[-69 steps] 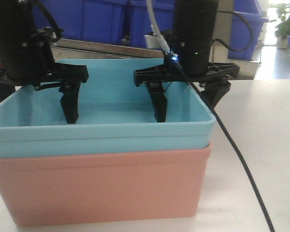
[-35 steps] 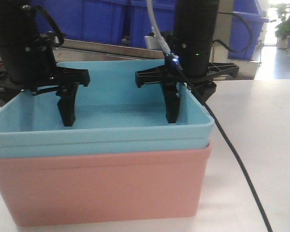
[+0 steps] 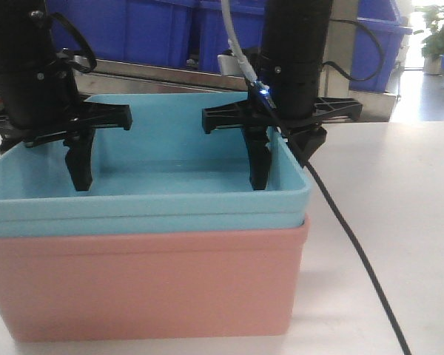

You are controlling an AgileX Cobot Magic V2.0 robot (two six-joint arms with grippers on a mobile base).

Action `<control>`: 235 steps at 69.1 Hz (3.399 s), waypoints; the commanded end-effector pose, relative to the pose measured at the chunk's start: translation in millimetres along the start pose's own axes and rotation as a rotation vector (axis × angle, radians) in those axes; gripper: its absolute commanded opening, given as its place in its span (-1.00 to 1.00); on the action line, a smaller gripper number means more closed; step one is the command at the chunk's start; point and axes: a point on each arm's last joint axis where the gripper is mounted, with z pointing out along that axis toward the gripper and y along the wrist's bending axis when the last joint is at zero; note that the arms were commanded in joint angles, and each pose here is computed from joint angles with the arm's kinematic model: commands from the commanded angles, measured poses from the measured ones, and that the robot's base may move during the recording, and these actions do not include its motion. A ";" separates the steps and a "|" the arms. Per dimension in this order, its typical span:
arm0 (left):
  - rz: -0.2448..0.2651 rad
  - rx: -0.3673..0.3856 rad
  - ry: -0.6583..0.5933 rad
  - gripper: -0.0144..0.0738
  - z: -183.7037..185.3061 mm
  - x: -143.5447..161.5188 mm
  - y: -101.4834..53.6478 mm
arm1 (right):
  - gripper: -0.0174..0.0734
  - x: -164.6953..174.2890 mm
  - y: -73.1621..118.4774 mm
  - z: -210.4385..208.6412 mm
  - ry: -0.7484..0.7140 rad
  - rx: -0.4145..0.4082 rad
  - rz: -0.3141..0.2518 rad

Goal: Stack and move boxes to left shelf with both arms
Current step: 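Close both grippers on the bin walls and lift the stack, then hold the stacked bins with both grippers while the base turns away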

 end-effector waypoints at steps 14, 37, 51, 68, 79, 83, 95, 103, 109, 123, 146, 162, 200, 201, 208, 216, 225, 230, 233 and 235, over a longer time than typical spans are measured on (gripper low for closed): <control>0.065 0.093 -0.137 -0.68 -52.2 -1.5 -12.4 | -0.51 -8.5 -1.2 -52.5 -0.182 -0.052 0.012; 0.079 0.154 -0.294 -0.68 -115.1 6.5 -11.2 | -0.51 -5.2 -3.9 -96.3 -0.290 -0.093 0.016; 0.070 0.204 -0.378 -0.68 -151.8 15.7 -7.7 | -0.51 -0.2 -6.7 -125.2 -0.355 -0.117 0.019; 0.098 0.226 -0.394 -0.68 -181.3 34.7 -7.9 | -0.51 5.9 -9.8 -145.8 -0.390 -0.129 0.019; 0.130 0.232 -0.358 -0.68 -187.9 47.0 -14.1 | -0.51 7.0 -9.5 -147.0 -0.389 -0.124 -0.025; 0.117 0.229 -0.346 -0.68 -188.9 50.2 -15.6 | -0.51 7.1 -9.2 -147.0 -0.389 -0.123 -0.042; 0.109 0.189 -0.329 -0.68 -187.7 58.2 -23.5 | -0.51 6.5 -7.5 -147.5 -0.400 -0.135 -0.082; 0.107 0.169 -0.332 -0.68 -188.0 62.9 -29.4 | -0.51 6.1 -6.8 -147.8 -0.406 -0.142 -0.085; 0.104 0.161 -0.341 -0.68 -188.4 64.0 -31.5 | -0.51 6.2 -6.9 -147.8 -0.405 -0.141 -0.086; 0.104 0.158 -0.336 -0.68 -188.2 64.4 -31.2 | -0.51 7.0 -7.2 -147.4 -0.395 -0.137 -0.086; 0.104 0.147 -0.314 -0.68 -186.7 65.8 -30.5 | -0.51 7.9 -8.0 -146.4 -0.380 -0.131 -0.086; 0.104 0.147 -0.314 -0.68 -186.7 65.8 -30.5 | -0.51 7.8 -7.9 -146.4 -0.381 -0.132 -0.086; 0.104 0.147 -0.314 -0.68 -186.7 65.8 -30.5 | -0.51 7.8 -7.9 -146.4 -0.381 -0.132 -0.086; 0.104 0.147 -0.314 -0.68 -186.7 65.8 -30.5 | -0.51 7.8 -7.9 -146.4 -0.381 -0.132 -0.086; 0.104 0.147 -0.314 -0.68 -186.7 65.8 -30.5 | -0.51 7.8 -7.9 -146.4 -0.381 -0.132 -0.086; 0.104 0.147 -0.314 -0.68 -186.7 65.8 -30.5 | -0.51 7.8 -7.9 -146.4 -0.381 -0.132 -0.086; 0.104 0.147 -0.314 -0.68 -186.7 65.8 -30.5 | -0.51 7.7 -7.9 -146.5 -0.382 -0.132 -0.086; 0.104 0.147 -0.314 -0.68 -186.7 65.8 -30.5 | -0.51 7.7 -7.9 -146.5 -0.382 -0.132 -0.086; 0.104 0.147 -0.314 -0.68 -186.7 65.8 -30.5 | -0.51 7.7 -7.9 -146.5 -0.382 -0.132 -0.086; 0.104 0.147 -0.314 -0.68 -186.7 65.8 -30.5 | -0.51 7.7 -7.9 -146.5 -0.382 -0.132 -0.086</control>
